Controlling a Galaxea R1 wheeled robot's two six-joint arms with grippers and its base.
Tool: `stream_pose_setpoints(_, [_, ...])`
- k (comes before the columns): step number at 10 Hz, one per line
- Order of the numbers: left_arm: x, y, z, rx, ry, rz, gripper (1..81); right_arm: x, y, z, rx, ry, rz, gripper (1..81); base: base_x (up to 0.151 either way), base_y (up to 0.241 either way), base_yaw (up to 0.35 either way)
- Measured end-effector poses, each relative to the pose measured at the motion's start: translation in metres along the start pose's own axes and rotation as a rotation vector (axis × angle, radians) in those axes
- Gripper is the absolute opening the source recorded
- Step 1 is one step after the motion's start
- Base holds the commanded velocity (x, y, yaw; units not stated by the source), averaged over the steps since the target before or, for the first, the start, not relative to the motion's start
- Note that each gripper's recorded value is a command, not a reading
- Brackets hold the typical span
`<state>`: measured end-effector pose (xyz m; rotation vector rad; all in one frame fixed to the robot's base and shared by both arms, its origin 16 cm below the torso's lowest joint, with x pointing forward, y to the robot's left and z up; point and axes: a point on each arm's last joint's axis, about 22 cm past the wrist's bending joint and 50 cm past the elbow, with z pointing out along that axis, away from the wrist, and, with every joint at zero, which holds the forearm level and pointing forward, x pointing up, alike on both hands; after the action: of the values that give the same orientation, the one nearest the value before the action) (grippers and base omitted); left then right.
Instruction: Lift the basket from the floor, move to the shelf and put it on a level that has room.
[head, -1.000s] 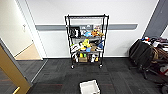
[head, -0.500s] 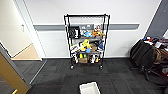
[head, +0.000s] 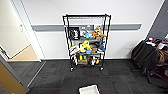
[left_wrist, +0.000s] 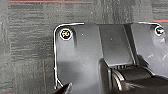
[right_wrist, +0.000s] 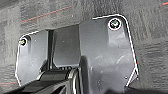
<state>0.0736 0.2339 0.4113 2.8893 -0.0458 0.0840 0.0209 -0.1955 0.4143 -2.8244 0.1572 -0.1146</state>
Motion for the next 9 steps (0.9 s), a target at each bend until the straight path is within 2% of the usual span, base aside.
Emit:
stream_pose_setpoints(3, [-0.019,0.0,-0.001,0.001,-0.025,-0.004,81.1,-0.018,-0.002,-0.001,0.001,-0.023,0.004,81.1,0.134,0.0,0.0])
stream_pose_setpoints(9, [-0.014,0.0,-0.001,0.0,-0.016,-0.003,81.1,-0.012,-0.007,0.001,0.007,-0.015,0.004,81.1,0.133,0.0,0.0])
